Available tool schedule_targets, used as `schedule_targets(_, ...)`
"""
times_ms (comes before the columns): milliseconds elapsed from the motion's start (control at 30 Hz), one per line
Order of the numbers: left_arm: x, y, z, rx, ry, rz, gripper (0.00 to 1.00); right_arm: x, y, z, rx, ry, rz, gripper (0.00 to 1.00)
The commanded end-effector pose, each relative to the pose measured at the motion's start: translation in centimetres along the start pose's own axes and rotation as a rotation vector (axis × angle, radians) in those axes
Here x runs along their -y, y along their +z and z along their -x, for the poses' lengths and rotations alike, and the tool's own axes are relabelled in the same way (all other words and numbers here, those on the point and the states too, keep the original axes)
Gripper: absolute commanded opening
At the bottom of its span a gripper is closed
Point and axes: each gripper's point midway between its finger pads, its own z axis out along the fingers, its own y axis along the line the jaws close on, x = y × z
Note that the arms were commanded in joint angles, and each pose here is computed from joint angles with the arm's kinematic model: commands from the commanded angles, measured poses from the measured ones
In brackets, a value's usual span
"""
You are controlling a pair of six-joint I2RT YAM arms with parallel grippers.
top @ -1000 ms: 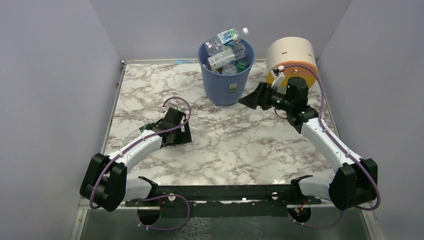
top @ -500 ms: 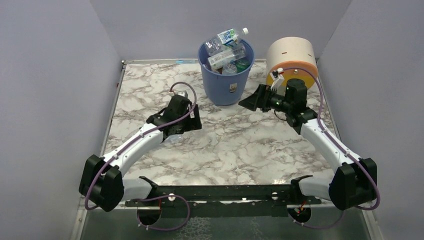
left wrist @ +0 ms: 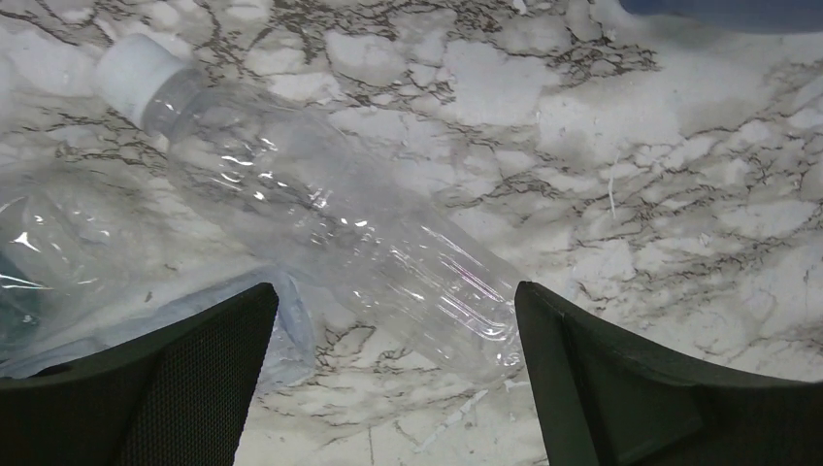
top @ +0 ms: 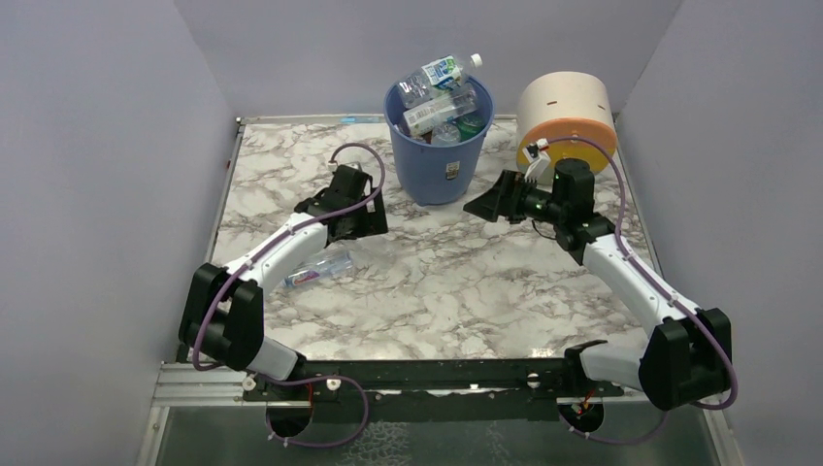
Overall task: Put the plastic bottles in the bin
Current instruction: Pick up the plastic bottle at the center of the board.
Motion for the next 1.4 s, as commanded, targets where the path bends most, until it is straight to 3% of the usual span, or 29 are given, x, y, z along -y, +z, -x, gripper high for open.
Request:
schedule_targets(0, -1.3, -0.7, 2.7, 0.066, -0.010, 0.017, 0.99, -0.5, -0.3, -0.7, -0.011, -0.028, 0.035, 0.93)
schedule_targets(400, -4.4, 1.3, 2.5, 0.041, -0.028, 0.077, 0.99, 0.2, 0.1, -1.9, -0.032, -0.008, 0.039, 0.93)
schedule_targets(767, -3.9, 4.0, 0.9, -0.012, -0.066, 0.041, 0.99, 0.6, 0.9, -3.7, -0.067, 0.014, 0.053, 0.93)
schedule_targets(1133, -3.5, 4.7, -1.6, -0.051, -0.110, -0.011, 0.98, -1.1, 4.2, -10.3, -0.228, 0.073, 0.118, 0.90)
schedule_targets(1367, -3.2, 5.5, -2.2, -0.068, -0.118, -0.030, 0.91, -1.7, 5.2, -12.1, -0.269, 0.064, 0.116, 0.90)
